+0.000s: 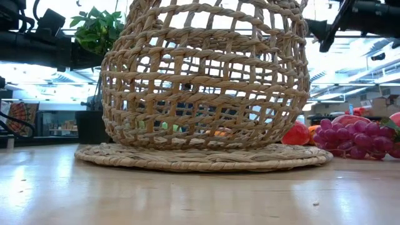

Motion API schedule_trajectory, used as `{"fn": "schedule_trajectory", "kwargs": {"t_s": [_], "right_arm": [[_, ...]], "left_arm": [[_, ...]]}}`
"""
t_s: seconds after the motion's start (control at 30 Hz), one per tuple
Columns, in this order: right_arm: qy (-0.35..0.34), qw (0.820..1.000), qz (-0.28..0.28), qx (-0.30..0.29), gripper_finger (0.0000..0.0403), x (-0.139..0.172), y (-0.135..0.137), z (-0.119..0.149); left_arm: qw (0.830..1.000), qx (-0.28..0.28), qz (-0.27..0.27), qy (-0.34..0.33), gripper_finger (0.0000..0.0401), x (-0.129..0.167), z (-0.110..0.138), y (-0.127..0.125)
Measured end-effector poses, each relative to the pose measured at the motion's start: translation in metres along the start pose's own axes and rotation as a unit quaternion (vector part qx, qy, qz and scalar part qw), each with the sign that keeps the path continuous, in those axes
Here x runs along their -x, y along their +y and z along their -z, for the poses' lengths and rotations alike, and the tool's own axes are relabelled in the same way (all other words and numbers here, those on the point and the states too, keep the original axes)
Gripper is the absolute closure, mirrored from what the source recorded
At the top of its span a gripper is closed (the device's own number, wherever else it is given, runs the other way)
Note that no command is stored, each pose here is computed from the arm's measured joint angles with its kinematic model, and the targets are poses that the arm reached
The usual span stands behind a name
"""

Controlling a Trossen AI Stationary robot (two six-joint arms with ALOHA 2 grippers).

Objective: Build produce basket
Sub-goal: Put the bell pepper into the woven basket

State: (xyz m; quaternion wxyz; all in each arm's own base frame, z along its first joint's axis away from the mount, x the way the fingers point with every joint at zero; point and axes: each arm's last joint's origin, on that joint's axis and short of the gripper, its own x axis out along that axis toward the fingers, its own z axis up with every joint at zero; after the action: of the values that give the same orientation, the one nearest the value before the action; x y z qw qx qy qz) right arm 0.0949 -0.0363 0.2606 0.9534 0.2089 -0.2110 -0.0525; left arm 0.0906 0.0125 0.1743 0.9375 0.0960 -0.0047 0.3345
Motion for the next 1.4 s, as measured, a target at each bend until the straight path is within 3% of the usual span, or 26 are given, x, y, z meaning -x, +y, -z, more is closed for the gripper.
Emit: {"fn": "schedule_trajectory", "kwargs": {"t_s": [0.07, 0.17, 0.27, 0.5, 0.67, 0.9, 1.03, 1.17, 1.3, 1.4], "right_arm": [[-0.005, 1.000, -0.009, -0.029, 0.0096, 0.000, 0.002, -0.003], [0.037, 0.999, -0.012, -0.026, 0.0096, -0.004, 0.012, -0.017], [0.106, 0.994, 0.034, -0.021, 0.0096, -0.005, 0.021, -0.032], [0.141, 0.978, 0.132, 0.078, 0.0096, -0.009, 0.035, -0.066], [0.166, 0.975, 0.137, 0.062, 0.0096, -0.006, 0.036, -0.066], [0.220, 0.957, 0.190, 0.026, 0.0096, 0.002, 0.037, -0.065], [0.261, 0.929, 0.260, 0.031, 0.0096, 0.008, 0.036, -0.067], [0.337, 0.889, 0.311, 0.002, 0.0095, 0.014, 0.032, -0.059], [0.414, 0.848, 0.331, -0.020, 0.0086, 0.017, 0.026, -0.045], [0.455, 0.832, 0.315, -0.033, 0.0064, 0.016, 0.023, -0.038]], "left_arm": [[1.000, 0.000, 0.000, 0.000, 0.0013, 0.000, 0.000, 0.000], [1.000, 0.000, 0.000, 0.000, 0.0013, 0.000, 0.000, 0.000], [1.000, 0.000, 0.000, 0.000, 0.0013, 0.000, 0.000, 0.000], [1.000, 0.000, 0.000, 0.000, 0.0013, 0.000, 0.000, 0.000], [1.000, 0.000, 0.000, 0.000, 0.0013, 0.000, 0.000, 0.000], [1.000, 0.000, 0.000, 0.000, 0.0013, 0.000, 0.000, 0.000], [1.000, 0.000, 0.000, 0.000, 0.0013, 0.000, 0.000, 0.000], [1.000, 0.000, 0.000, 0.000, 0.0013, 0.000, 0.000, 0.000], [1.000, 0.000, 0.000, 0.000, 0.0013, 0.000, 0.000, 0.000], [1.000, 0.000, 0.000, 0.000, 0.0013, 0.000, 0.000, 0.000]]}}
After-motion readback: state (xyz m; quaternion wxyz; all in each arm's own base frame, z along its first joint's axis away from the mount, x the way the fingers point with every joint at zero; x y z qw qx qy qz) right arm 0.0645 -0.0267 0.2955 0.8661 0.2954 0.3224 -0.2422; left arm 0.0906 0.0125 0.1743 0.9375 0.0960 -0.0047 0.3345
